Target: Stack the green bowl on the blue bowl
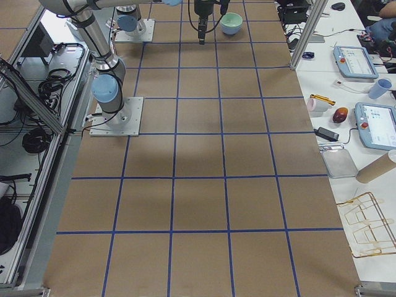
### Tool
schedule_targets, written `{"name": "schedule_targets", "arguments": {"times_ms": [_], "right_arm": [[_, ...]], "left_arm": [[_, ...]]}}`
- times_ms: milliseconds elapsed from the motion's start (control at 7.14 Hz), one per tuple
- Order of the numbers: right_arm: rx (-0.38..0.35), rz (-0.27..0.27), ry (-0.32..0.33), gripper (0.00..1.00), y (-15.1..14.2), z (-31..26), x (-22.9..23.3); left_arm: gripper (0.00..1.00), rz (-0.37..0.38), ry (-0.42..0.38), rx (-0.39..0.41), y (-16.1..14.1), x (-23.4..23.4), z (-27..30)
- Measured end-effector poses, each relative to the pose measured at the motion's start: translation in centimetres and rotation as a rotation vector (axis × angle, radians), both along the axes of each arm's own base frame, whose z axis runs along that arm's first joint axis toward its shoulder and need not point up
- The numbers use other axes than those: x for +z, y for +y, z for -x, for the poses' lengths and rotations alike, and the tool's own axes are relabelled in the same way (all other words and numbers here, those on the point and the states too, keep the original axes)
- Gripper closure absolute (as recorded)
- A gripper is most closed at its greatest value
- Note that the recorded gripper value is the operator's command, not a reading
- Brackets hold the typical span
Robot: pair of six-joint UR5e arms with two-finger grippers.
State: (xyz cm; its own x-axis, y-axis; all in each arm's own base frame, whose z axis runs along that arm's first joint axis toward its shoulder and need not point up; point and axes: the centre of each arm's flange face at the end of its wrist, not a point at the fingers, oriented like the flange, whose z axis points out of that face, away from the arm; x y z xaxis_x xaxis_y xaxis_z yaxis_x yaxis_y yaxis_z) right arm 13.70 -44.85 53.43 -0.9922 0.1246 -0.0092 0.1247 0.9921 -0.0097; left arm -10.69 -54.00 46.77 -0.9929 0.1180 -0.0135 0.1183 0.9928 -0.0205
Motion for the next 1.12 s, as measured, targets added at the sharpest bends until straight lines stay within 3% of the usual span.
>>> {"name": "schedule_targets", "arguments": {"times_ms": [1120], "right_arm": [[0.000,0.000,0.000,0.00,0.0,0.0,0.0]], "left_arm": [[0.00,0.005,0.006,-0.016,1.7,2.1,1.1]]}}
